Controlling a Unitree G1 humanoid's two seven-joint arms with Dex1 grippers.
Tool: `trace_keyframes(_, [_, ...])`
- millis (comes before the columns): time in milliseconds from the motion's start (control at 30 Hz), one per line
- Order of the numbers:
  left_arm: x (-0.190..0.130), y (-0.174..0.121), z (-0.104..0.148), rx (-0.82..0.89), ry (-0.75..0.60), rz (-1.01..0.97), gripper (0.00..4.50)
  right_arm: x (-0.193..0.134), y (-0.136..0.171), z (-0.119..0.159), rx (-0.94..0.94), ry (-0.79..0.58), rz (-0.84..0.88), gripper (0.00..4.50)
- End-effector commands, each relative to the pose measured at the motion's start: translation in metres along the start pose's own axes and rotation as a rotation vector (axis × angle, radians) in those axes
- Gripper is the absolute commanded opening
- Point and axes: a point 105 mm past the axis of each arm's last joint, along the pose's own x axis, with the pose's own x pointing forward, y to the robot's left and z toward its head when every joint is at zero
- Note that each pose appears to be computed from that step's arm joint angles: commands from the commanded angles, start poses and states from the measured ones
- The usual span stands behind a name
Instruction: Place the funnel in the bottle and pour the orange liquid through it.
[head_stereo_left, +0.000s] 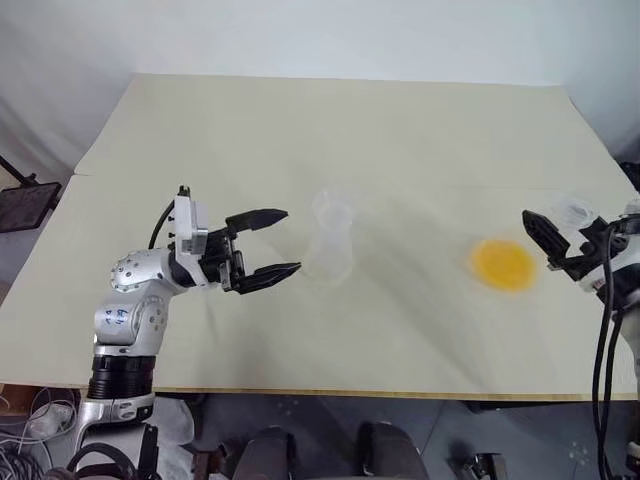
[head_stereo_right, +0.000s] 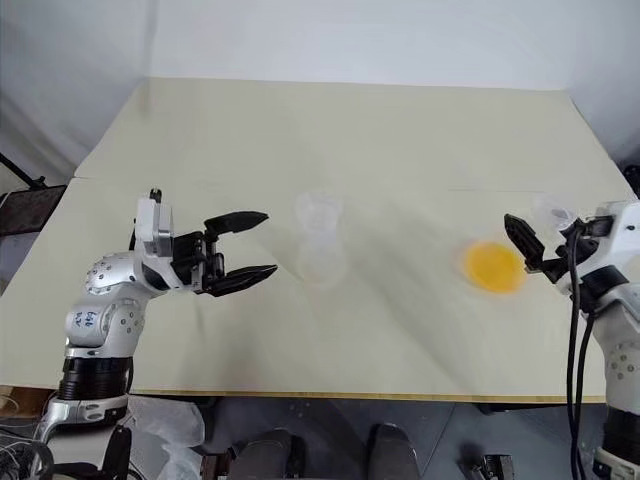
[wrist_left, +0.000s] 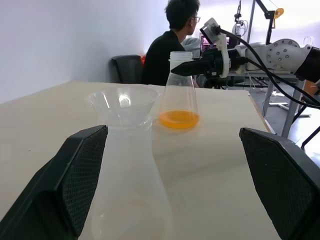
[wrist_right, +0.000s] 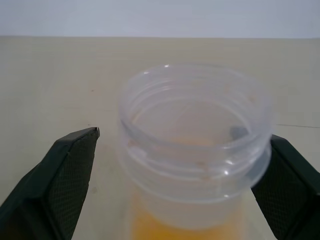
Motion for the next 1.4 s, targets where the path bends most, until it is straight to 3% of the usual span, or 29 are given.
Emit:
trace_keyframes(33, [0.0, -0.004, 0.01, 0.029, -0.023, -0.013, 4.5, 0.0, 0.0, 0.016, -0.029, -0.068, 0.004, 3.61])
trace_keyframes(133, [0.0, -0.003, 0.01, 0.031, -0.023, -0.012, 4.5, 0.001, 0.004, 0.016, -0.025, -0.07, 0.03, 2.58])
trace_keyframes(167, [0.0, -0.003, 0.01, 0.032, -0.024, -0.011, 4.5, 0.002, 0.006, 0.017, -0.025, -0.073, 0.038, 2.44])
trace_keyframes(433, [-0.001, -0.003, 0.009, 0.032, -0.026, -0.004, 4.5, 0.01, 0.034, 0.048, -0.097, -0.166, 0.129, 2.44])
trace_keyframes(733, [-0.004, -0.002, 0.006, 0.025, -0.021, 0.013, 4.5, 0.049, 0.126, 0.076, -0.392, -0.183, 0.344, 2.44])
trace_keyframes(867, [-0.004, -0.001, 0.005, 0.024, -0.025, 0.019, 4.5, 0.061, 0.148, 0.082, -0.514, -0.233, 0.331, 2.44])
trace_keyframes(1133, [-0.003, -0.003, 0.004, 0.021, -0.033, 0.03, 4.5, 0.076, 0.177, 0.08, -0.701, -0.308, 0.349, 2.44])
trace_keyframes(1233, [-0.003, -0.003, 0.003, 0.02, -0.034, 0.035, 4.5, 0.077, 0.192, 0.07, -0.86, -0.334, 0.39, 2.44])
trace_keyframes(1400, [-0.002, -0.004, 0.002, 0.017, -0.037, 0.039, 4.5, 0.086, 0.207, 0.06, -0.914, -0.359, 0.401, 2.44])
